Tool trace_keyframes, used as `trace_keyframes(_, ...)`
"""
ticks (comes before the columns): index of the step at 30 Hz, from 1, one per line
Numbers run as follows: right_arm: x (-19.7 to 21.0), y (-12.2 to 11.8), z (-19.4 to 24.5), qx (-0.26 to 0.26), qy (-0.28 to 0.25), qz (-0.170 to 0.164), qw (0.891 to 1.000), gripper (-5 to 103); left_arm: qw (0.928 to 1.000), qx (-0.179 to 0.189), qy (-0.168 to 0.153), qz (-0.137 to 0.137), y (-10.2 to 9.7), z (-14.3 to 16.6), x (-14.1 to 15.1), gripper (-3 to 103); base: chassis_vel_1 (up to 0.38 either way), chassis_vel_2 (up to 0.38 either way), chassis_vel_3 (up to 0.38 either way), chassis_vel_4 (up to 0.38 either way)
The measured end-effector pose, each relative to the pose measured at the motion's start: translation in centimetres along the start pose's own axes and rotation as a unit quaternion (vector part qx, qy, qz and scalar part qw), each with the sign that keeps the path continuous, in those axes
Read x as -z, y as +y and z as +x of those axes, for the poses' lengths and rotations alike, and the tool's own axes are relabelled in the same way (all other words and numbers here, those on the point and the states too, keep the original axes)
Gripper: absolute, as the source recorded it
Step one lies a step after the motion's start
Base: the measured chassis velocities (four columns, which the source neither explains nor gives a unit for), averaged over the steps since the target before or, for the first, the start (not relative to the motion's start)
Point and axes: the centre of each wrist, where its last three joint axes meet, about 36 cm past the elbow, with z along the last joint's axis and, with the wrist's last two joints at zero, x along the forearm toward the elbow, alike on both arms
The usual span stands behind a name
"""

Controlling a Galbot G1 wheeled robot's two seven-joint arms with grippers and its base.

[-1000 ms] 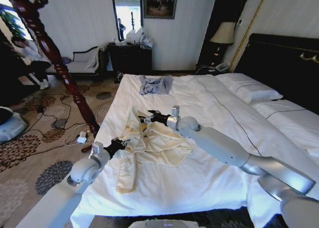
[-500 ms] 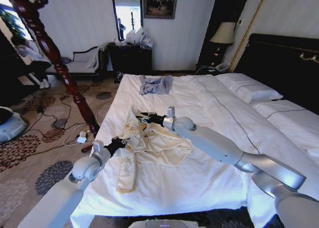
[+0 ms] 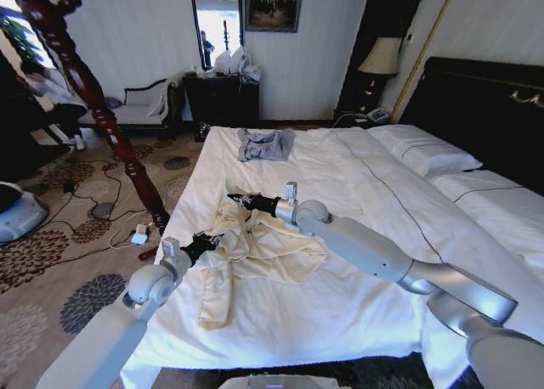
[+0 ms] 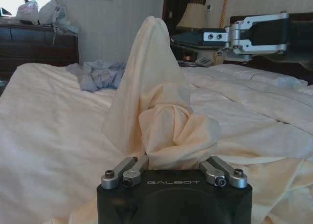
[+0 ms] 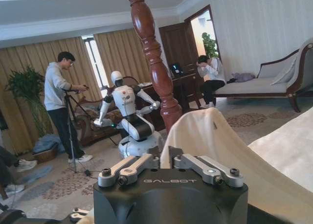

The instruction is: Pick up the clothes from the bed and hang them on the clothes hanger.

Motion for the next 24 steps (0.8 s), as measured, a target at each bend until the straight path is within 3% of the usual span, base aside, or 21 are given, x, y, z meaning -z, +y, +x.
trace_keyframes(3, 0.0, 0.1, -0.2, -0.029, 0.007, 0.012, 0.999, 24, 1.0000, -0.001, -0.002, 0.000, 0.0, 0.1, 0.1, 21, 0.000, 0.000, 0.000, 0.000)
trace_keyframes(6, 0.1, 0.1, -0.3, -0.048, 0.012, 0.020, 0.999, 30, 1.0000, -0.001, -0.002, 0.001, 0.0, 0.1, 0.2, 21, 0.000, 0.000, 0.000, 0.000)
trace_keyframes(9, 0.2, 0.2, -0.2, -0.062, 0.018, 0.030, 0.997, 46, 1.0000, -0.001, -0.002, 0.001, 0.0, 0.2, 0.2, 21, 0.000, 0.000, 0.000, 0.000)
trace_keyframes(13, 0.3, 0.5, -0.2, -0.068, 0.020, 0.034, 0.997, 57, 1.0000, -0.001, -0.002, 0.001, 0.0, 0.2, 0.2, 21, 0.000, 0.000, 0.000, 0.000)
trace_keyframes(15, 0.3, 0.8, -0.4, -0.071, 0.022, 0.035, 0.997, 70, 1.0000, -0.001, -0.004, 0.002, -0.1, 0.1, 0.2, 21, 0.000, 0.000, 0.000, 0.000)
trace_keyframes(18, 0.1, 0.9, -0.7, -0.072, 0.024, 0.035, 0.997, 66, 1.0000, -0.001, -0.005, 0.003, -0.1, 0.1, 0.3, 21, 0.000, 0.000, 0.000, 0.000)
trace_keyframes(24, 0.1, 1.0, -1.5, -0.062, 0.023, 0.031, 0.997, 39, 1.0000, 0.000, -0.004, 0.004, -0.1, 0.0, 0.1, 21, 0.000, 0.000, 0.000, 0.000)
